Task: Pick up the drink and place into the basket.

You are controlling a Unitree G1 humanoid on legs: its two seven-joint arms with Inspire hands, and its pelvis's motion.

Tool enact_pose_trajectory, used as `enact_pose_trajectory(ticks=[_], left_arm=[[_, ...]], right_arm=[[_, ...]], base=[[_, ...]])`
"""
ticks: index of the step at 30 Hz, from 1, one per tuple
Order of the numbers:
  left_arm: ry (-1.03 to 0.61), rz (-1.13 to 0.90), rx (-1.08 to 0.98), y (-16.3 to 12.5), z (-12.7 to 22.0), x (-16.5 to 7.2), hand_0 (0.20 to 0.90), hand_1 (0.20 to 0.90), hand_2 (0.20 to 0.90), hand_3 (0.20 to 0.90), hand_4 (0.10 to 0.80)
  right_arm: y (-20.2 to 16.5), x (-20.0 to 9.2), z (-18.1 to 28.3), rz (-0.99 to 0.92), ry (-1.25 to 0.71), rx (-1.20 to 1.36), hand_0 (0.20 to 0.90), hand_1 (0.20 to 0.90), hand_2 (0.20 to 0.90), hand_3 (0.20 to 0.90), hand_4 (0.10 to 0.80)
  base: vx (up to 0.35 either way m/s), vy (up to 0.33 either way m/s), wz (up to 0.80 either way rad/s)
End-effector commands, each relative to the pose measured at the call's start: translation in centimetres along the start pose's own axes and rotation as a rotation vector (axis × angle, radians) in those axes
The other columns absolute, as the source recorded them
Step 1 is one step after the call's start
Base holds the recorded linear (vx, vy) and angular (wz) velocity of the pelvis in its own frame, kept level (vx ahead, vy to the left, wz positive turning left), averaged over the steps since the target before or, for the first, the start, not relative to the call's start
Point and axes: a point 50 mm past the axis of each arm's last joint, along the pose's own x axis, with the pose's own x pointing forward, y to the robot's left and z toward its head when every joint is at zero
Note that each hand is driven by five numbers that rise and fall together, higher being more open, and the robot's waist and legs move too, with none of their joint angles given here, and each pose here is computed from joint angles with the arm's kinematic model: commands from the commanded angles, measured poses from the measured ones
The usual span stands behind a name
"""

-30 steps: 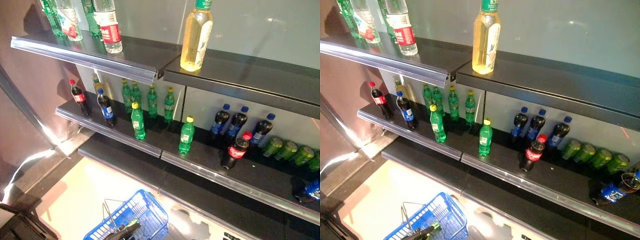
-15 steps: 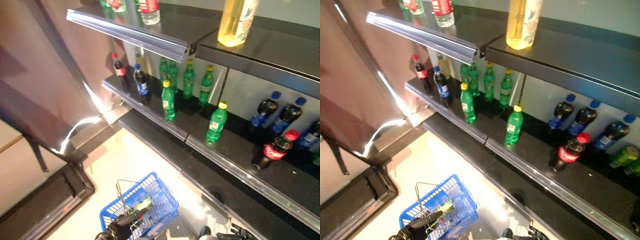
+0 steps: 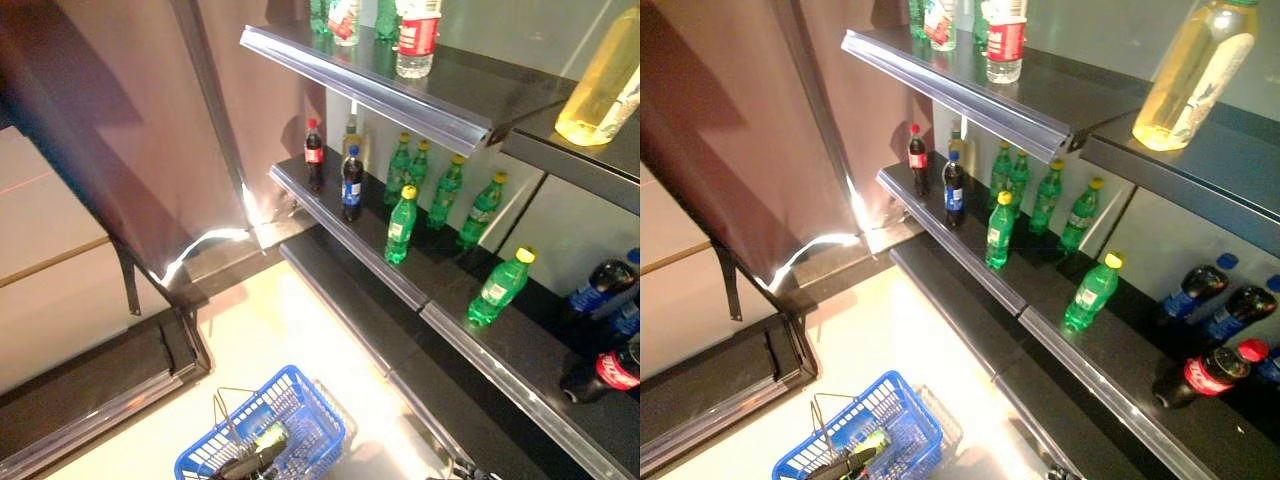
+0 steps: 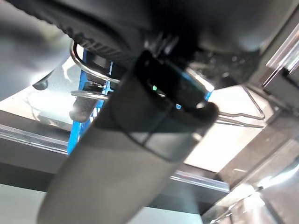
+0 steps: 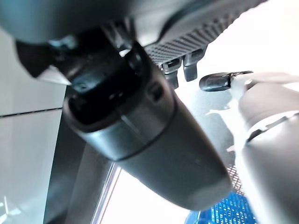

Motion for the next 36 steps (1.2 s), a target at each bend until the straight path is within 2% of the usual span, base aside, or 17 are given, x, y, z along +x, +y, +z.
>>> enact_pose_trajectory(ticks=[1, 10, 16, 27, 32, 36], left_arm=[[-0.117, -0.241, 0.041, -3.6, 3.3, 1.3, 0.300, 0.300, 0.300, 0.200, 0.100], [-0.124, -0.265, 0.069, -4.7, 4.5, 1.7, 0.300, 0.300, 0.300, 0.200, 0.100], [-0.108, -0.295, 0.100, -5.9, 5.3, 2.2, 0.300, 0.300, 0.300, 0.200, 0.100], [-0.057, -0.341, 0.182, -7.0, 4.9, 2.6, 0.300, 0.300, 0.300, 0.200, 0.100], [-0.020, -0.391, 0.235, -8.7, 4.5, 3.3, 0.300, 0.300, 0.300, 0.200, 0.100], [-0.049, -0.446, 0.205, -10.4, 4.5, 3.7, 0.300, 0.300, 0.300, 0.200, 0.100]], right_arm=[[-0.3, 0.3, 1.8, 0.001, -0.056, -0.010, 0.900, 0.900, 0.900, 0.900, 0.800], [0.3, 0.3, 1.5, 0.011, -0.065, 0.019, 0.900, 0.900, 0.900, 0.900, 0.800], [0.1, 0.2, 1.1, 0.005, -0.067, 0.038, 0.900, 0.900, 0.900, 0.900, 0.800], [-0.1, 0.0, 0.1, -0.025, -0.040, 0.098, 0.900, 0.900, 0.900, 0.900, 0.800], [-0.3, -0.3, -0.8, -0.064, -0.037, 0.152, 0.900, 0.900, 0.900, 0.900, 0.800], [-0.5, 0.0, 0.8, -0.059, -0.085, 0.118, 0.900, 0.900, 0.900, 0.900, 0.800]], base=[[0.025, 0.173, 0.00], [0.017, 0.220, 0.02], [0.030, 0.190, 0.40], [0.212, -0.012, 0.70], [0.242, -0.069, 0.95], [0.158, -0.096, 0.31]])
